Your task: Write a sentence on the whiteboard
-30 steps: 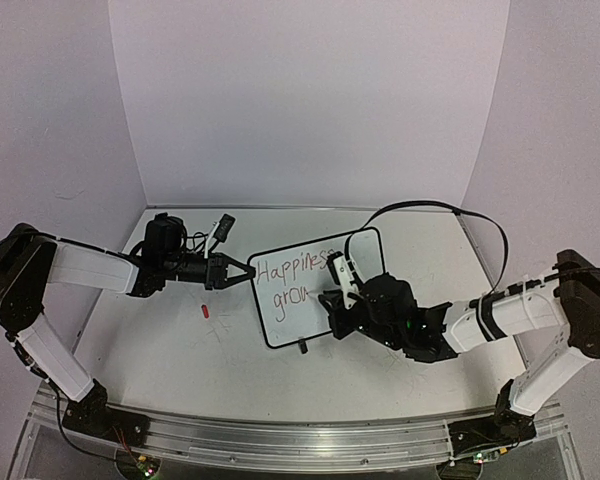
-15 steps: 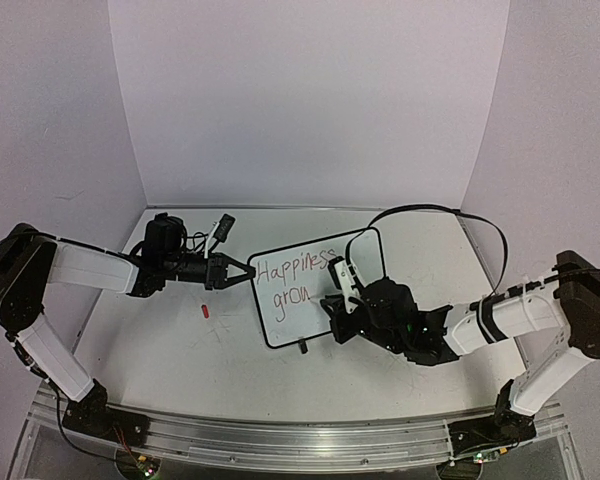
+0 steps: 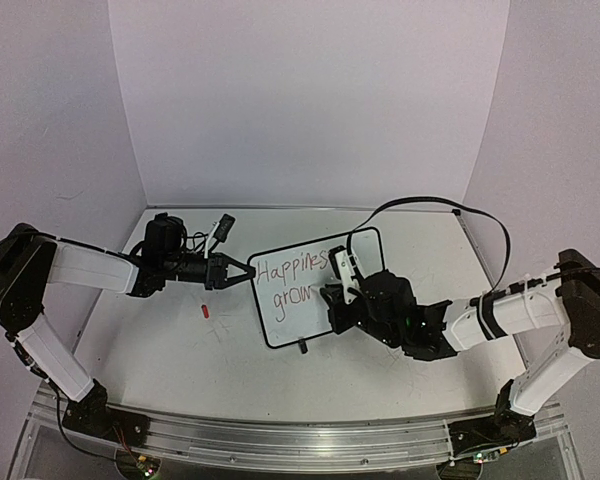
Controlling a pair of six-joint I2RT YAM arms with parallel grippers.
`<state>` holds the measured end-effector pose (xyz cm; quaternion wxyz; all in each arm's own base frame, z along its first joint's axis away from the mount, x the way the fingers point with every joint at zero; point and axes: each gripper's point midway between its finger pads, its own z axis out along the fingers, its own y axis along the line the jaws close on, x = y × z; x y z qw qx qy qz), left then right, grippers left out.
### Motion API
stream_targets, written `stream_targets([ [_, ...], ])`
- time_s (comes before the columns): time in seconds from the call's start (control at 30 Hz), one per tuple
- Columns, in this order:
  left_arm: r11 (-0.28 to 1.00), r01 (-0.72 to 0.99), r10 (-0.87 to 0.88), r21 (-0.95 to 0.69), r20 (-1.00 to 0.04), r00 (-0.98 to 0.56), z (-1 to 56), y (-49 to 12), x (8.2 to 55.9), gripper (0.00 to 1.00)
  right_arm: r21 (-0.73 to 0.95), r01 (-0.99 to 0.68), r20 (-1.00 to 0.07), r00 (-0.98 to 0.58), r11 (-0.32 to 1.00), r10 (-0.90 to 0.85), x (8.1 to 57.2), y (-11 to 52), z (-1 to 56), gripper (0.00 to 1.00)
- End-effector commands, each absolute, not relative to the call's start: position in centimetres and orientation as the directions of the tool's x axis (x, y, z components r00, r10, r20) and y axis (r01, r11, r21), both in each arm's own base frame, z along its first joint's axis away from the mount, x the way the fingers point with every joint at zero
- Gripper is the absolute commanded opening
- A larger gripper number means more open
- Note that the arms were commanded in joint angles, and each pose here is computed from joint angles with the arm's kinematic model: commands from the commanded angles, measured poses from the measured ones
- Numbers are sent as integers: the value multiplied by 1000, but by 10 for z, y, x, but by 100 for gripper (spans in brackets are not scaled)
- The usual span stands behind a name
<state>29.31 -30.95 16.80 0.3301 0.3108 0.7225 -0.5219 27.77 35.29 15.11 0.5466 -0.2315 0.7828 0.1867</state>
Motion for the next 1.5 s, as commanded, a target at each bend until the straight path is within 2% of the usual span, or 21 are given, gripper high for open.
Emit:
stream_targets([
  [0.0,242,809,125,-535,-810,-573,171,-313,290,0,33,-553,-956,-259,833,-135,287,352,168,0],
  [0.13,245,809,125,-535,-810,-573,171,-313,290,0,53,-610,-968,-226,791,-109,271,344,177,0],
  [0.83,240,809,126,-536,-810,-573,171,-313,291,0,78,-540,-961,-264,838,-81,292,342,169,0],
  [1.47,242,810,126,-533,-811,-571,171,-313,290,0,67,-589,-949,-287,805,-130,282,354,159,0],
])
